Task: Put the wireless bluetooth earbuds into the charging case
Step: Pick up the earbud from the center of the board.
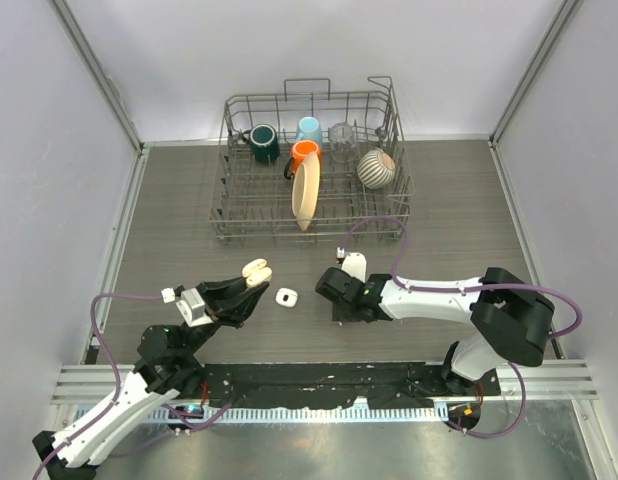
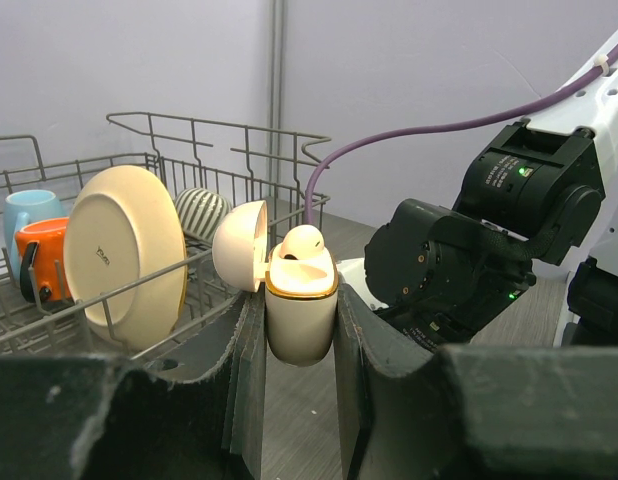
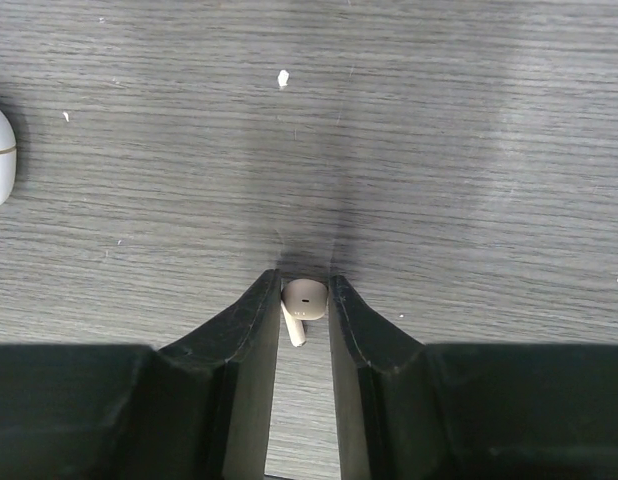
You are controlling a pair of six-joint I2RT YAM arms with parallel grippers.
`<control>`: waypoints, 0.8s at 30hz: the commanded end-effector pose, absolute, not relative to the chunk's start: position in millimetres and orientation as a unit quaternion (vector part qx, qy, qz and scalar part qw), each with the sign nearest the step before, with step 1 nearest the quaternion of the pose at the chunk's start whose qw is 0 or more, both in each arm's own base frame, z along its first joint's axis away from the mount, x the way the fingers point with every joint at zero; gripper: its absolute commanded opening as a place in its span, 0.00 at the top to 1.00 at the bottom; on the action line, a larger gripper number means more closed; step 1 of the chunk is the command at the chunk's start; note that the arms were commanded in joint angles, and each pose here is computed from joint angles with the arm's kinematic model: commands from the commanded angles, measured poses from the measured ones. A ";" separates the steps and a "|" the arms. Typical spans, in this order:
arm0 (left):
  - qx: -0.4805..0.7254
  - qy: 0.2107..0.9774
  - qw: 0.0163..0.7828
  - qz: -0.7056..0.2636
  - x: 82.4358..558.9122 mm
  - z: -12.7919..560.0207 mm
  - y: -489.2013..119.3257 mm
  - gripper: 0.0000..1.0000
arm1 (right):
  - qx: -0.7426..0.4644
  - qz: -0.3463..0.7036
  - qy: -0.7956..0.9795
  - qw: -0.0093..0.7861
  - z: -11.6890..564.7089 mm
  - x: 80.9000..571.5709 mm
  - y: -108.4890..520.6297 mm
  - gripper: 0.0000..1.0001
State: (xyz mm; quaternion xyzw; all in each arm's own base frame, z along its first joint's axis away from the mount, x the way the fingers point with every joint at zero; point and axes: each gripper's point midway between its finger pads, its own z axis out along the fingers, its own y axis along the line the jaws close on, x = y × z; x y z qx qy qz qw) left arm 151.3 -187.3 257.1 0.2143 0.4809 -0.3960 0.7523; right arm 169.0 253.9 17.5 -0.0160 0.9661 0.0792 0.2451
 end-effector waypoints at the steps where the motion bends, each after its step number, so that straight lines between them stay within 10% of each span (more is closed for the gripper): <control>1: 0.210 0.483 0.756 -0.390 154.7 238.6 -186.5 1.00 | -0.015 0.067 0.968 0.241 12.1 165.3 247.1 0.71; 24: 0.209 0.481 0.756 -0.392 154.7 237.4 -186.9 1.00 | -0.006 0.069 0.966 0.248 18.0 166.5 244.4 0.53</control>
